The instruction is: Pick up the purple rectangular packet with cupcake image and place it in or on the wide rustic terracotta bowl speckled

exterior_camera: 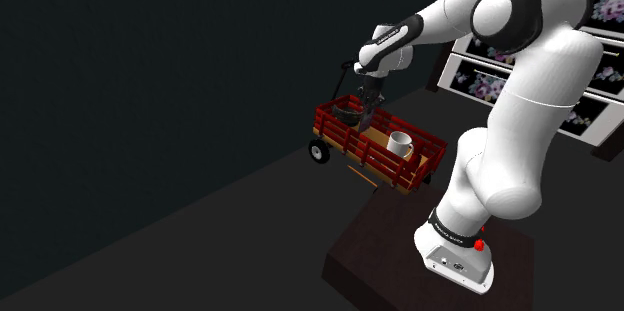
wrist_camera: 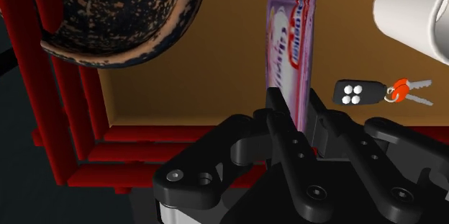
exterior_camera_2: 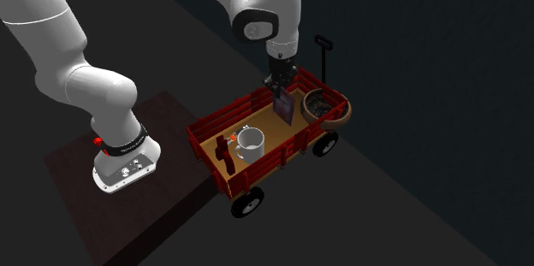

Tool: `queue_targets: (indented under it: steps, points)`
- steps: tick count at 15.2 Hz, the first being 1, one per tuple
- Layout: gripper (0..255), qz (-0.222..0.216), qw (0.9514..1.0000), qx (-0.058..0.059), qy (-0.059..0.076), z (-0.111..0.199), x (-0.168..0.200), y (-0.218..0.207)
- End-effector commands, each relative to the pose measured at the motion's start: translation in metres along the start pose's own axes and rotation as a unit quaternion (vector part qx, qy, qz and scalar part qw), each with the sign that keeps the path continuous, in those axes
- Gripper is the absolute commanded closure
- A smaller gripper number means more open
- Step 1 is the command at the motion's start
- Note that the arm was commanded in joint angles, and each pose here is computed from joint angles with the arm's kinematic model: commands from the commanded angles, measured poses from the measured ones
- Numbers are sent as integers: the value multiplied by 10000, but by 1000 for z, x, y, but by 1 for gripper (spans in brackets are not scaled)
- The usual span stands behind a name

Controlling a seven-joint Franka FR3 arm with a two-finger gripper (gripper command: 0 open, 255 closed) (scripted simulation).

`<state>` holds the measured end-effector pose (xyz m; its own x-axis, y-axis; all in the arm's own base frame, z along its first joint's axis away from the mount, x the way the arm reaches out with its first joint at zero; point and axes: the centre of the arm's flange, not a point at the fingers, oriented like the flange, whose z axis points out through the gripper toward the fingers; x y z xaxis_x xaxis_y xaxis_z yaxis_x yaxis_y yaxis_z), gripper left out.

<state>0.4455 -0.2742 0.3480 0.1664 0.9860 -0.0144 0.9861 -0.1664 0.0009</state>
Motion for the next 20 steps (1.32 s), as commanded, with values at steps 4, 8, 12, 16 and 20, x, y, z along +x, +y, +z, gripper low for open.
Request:
queue_targets:
  steps: [4, 8, 12, 16, 20]
  points:
    - [255, 0, 10000, 3, -3, -26, -1, 0]
    - [255, 0, 10000, 3, -3, -47, -1, 0]
    - [255, 0, 10000, 3, -3, -68, -1, 0]
    - [255, 0, 10000, 3, -3, -90, -2, 0]
    - [255, 0, 10000, 3, -3, -111, -2, 0]
